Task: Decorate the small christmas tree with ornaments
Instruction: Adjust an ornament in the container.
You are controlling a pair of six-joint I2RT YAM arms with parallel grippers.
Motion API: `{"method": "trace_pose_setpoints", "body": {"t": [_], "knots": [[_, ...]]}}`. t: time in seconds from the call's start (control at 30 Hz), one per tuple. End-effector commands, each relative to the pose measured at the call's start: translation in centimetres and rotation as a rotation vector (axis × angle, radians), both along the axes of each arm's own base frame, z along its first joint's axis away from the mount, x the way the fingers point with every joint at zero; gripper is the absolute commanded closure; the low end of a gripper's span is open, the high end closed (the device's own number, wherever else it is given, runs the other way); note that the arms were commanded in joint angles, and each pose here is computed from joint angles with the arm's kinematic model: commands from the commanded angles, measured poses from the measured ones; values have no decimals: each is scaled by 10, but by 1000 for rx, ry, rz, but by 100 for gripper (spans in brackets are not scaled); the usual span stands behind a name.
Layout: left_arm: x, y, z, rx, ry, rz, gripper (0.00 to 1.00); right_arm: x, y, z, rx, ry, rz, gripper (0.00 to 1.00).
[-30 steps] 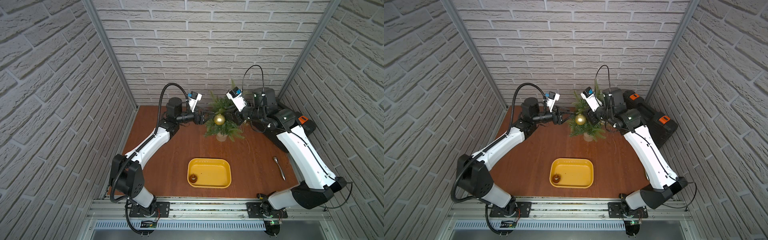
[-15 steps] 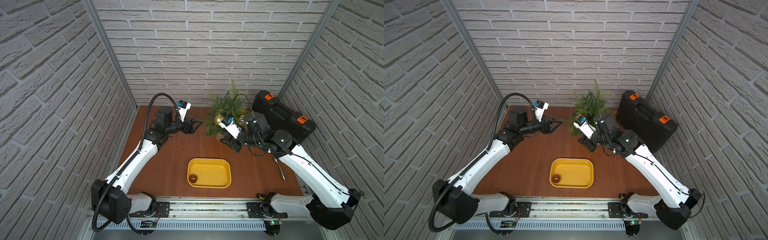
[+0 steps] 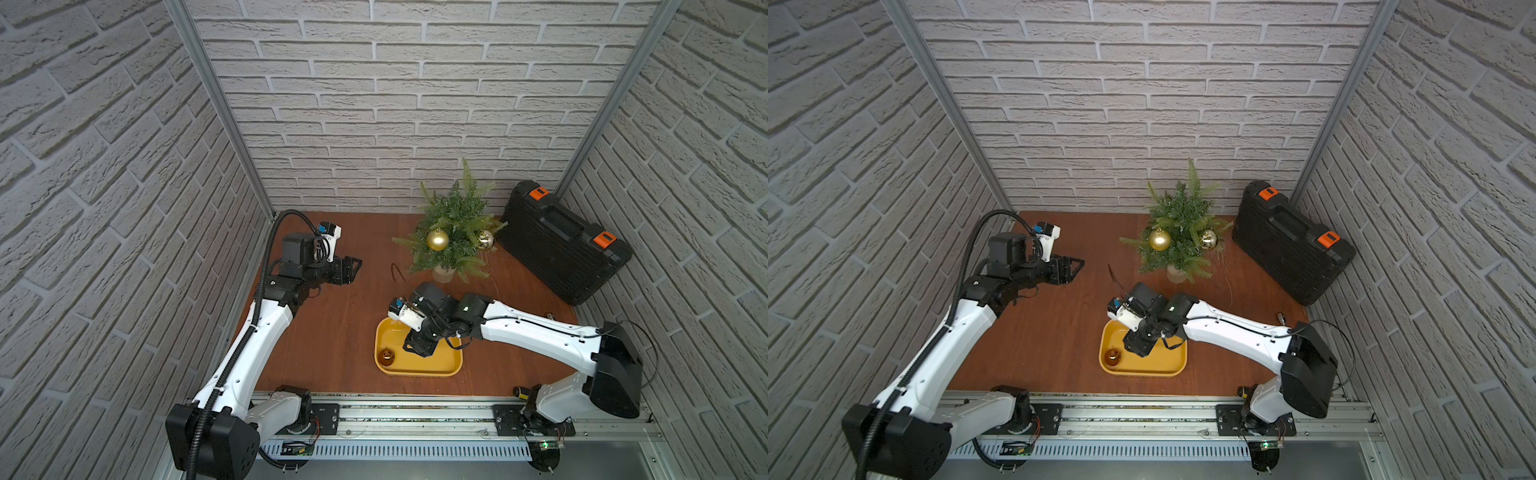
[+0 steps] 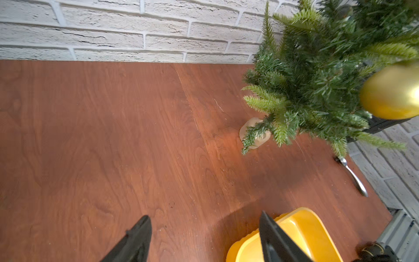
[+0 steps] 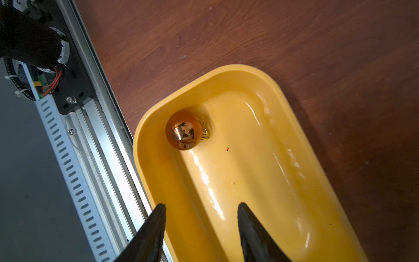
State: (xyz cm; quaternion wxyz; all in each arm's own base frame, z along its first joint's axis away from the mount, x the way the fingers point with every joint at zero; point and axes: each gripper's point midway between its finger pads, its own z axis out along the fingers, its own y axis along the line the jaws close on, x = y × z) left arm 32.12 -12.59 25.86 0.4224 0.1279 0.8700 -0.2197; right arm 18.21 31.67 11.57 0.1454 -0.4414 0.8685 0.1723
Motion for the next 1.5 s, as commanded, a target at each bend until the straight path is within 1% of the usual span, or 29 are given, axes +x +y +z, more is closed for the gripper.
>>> {"method": "trace_pose_setpoints", "body": {"t": [0.0, 0.13, 0.3, 0.5, 0.67, 0.83, 0.97, 1.1, 1.2, 1.33, 1.47], "knots": [[-8, 19, -9, 113, 10, 30, 25, 9, 29, -5, 46, -19, -59, 44], [-11, 29, -20, 155, 22, 55, 25, 6, 46, -28, 41, 23, -66, 39], [-11, 30, -29, 152, 49, 57, 25, 13, 54, -48, 6, 27, -103, 37], [-10, 32, -30, 153, 54, 63, 25, 33, 37, -53, -73, -40, -204, 40], [-9, 32, -32, 148, 61, 63, 24, 43, 16, -60, -127, -48, -287, 42], [-9, 32, -33, 143, 65, 65, 24, 51, 10, -60, -108, -37, -370, 42], [-9, 32, -33, 141, 68, 66, 25, 56, 14, -57, -60, -24, -411, 42], [-8, 34, -33, 136, 69, 70, 25, 61, 18, -50, -38, -49, -407, 43], [-8, 33, -33, 132, 70, 68, 25, 62, 22, -44, -34, -70, -370, 43], [-7, 33, -33, 126, 68, 69, 24, 60, 33, -37, -11, -44, -325, 43], [-7, 33, -32, 119, 67, 67, 24, 59, 39, -33, 5, -29, -334, 42]]}}
